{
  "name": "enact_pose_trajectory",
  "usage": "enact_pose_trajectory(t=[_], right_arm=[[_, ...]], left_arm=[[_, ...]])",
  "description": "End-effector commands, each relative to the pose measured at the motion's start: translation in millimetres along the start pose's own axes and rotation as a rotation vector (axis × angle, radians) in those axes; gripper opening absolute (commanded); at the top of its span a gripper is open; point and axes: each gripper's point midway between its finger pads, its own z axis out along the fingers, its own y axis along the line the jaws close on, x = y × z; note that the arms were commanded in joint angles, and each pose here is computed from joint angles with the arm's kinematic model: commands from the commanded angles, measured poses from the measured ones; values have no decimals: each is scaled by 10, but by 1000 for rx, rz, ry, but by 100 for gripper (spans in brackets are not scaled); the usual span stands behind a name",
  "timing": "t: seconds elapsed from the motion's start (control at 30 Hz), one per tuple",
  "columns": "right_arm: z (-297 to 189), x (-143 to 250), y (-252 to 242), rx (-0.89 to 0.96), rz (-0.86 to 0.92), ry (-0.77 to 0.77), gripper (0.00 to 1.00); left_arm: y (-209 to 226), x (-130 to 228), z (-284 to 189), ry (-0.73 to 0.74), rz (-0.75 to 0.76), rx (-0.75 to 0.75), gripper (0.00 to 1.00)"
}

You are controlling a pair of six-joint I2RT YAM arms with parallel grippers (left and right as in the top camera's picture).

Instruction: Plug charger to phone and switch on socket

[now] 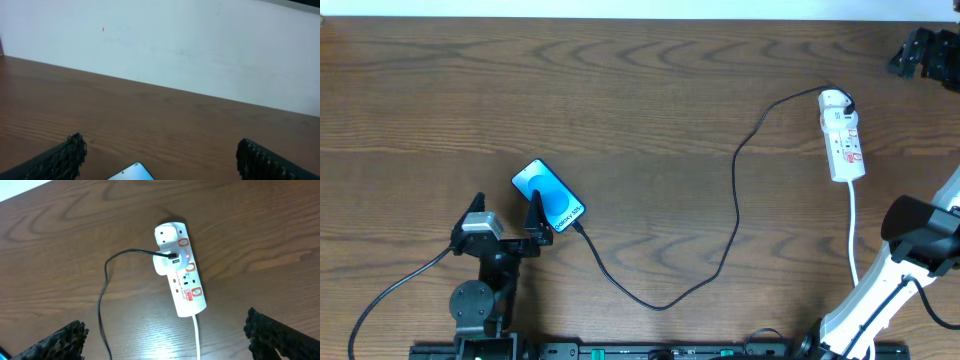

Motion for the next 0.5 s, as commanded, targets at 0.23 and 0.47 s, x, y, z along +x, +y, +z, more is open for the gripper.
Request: enact_pose_trajectory(t=[0.23, 0.47], right_arm=[[-11, 1, -21, 5, 17, -1, 99], [-11, 1, -21, 5, 18, -1, 99]], left_arm=[[38, 93, -74, 27, 16, -20, 98], [74, 261, -85, 96, 13, -34, 98]])
